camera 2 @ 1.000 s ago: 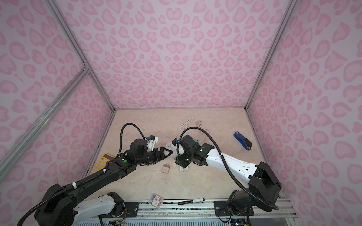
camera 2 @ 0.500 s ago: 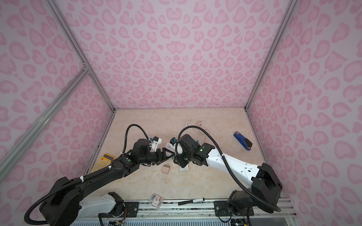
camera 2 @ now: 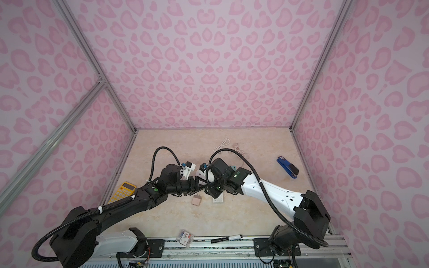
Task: Insert the plug
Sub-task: 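Lift the mint-green charger with the right gripper while the left arm reaches in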
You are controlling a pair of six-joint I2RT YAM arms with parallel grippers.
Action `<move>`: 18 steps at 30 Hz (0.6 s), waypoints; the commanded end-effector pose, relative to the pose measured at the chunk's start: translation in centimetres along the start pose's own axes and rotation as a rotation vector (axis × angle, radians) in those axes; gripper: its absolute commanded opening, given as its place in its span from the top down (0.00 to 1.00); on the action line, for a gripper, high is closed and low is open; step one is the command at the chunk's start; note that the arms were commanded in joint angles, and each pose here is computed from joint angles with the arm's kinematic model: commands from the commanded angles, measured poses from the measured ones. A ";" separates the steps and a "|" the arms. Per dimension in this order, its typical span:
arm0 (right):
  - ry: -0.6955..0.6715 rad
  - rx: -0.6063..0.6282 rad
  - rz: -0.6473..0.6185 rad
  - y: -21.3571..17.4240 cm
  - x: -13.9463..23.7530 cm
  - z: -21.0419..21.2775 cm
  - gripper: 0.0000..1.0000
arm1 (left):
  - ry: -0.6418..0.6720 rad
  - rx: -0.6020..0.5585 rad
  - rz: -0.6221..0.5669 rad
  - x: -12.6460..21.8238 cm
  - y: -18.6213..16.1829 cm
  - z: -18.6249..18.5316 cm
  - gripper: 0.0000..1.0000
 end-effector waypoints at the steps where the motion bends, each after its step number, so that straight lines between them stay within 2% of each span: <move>1: 0.013 0.006 -0.001 0.1 -0.1 0.2 0.80 | -0.029 -0.040 0.009 -0.2 0.0 -1.0 0.47; 12: 0.019 -0.014 -0.019 0.6 0.1 0.4 0.80 | -0.040 -0.043 0.035 -0.7 -0.4 -0.9 0.63; 15: 0.019 -0.020 -0.022 0.8 0.1 0.4 0.80 | -0.039 -0.044 0.034 -0.7 -0.5 -0.9 0.73; 18: 0.014 -0.026 -0.023 0.9 0.0 0.3 0.80 | -0.038 -0.043 0.038 -0.8 -0.5 -0.9 0.78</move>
Point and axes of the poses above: each gripper's point midway between its finger pads, its own x axis back along the fingers, its own z axis along the line the jaws close on, y = z × x, the point moved 2 cm from there along x, back along the fingers, and after that the axes turned 13 degrees about x, right-handed, at the moved point
